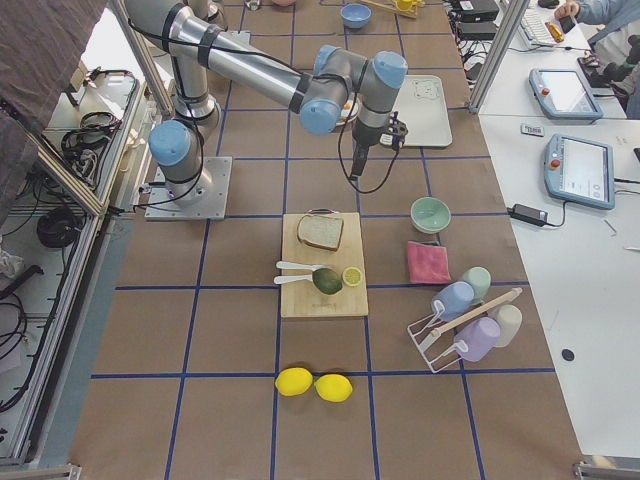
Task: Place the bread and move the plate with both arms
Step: 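Move the right gripper down toward the bread slice on the cutting board, then grasp the bread slice edge with the right gripper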
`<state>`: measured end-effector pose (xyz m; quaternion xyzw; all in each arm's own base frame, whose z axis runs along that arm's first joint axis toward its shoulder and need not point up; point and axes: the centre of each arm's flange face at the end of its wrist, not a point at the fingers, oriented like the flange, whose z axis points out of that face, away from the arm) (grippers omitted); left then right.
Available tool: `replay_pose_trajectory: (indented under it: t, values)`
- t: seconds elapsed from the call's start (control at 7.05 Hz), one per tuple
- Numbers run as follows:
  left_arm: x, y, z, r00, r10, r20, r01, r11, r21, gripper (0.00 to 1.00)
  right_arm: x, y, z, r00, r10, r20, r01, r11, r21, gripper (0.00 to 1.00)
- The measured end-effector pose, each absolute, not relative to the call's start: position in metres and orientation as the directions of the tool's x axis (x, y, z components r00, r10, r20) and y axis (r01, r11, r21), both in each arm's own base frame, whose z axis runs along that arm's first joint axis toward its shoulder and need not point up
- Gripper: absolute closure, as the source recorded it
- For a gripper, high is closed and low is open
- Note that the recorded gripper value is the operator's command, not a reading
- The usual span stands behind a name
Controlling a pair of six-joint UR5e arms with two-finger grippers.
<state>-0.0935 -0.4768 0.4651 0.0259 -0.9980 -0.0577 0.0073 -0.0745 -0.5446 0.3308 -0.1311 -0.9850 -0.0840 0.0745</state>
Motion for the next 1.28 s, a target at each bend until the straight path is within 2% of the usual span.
replay_pose_trajectory:
  t: [0.28, 0.43, 0.71, 0.85, 1.14, 1.28]
  values:
    - [-0.094, -0.476, 0.465, -0.999, -0.053, 0.012, -0.051, 0.992, 0.114, 0.0, -0.088, -0.515, 0.271, -0.914, 0.332, 0.235, 0.361, 0.927, 0.096, 0.0]
    - [-0.094, -0.476, 0.465, -0.999, -0.053, 0.011, -0.051, 0.992, 0.116, 0.0, -0.093, -0.498, 0.245, -0.916, 0.312, 0.252, 0.337, 0.94, 0.061, 0.08]
    - [-0.093, -0.475, 0.465, -0.998, -0.054, 0.009, -0.053, 0.992, 0.116, 0.0, -0.104, -0.48, 0.221, -0.932, 0.255, 0.259, 0.276, 0.96, 0.05, 0.35]
    - [-0.093, -0.475, 0.465, -0.999, -0.052, 0.009, -0.051, 0.992, 0.117, 0.0, -0.104, -0.475, 0.216, -0.937, 0.238, 0.257, 0.262, 0.963, 0.062, 0.56]
    - [-0.093, -0.475, 0.465, -0.999, -0.049, 0.008, -0.048, 0.992, 0.118, 0.0, -0.104, -0.472, 0.204, -0.944, 0.213, 0.251, 0.242, 0.966, 0.09, 0.61]
    - [-0.093, -0.475, 0.465, -0.999, -0.05, 0.008, -0.049, 0.992, 0.116, 0.0, -0.105, -0.473, 0.198, -0.949, 0.193, 0.247, 0.224, 0.969, 0.104, 0.7]
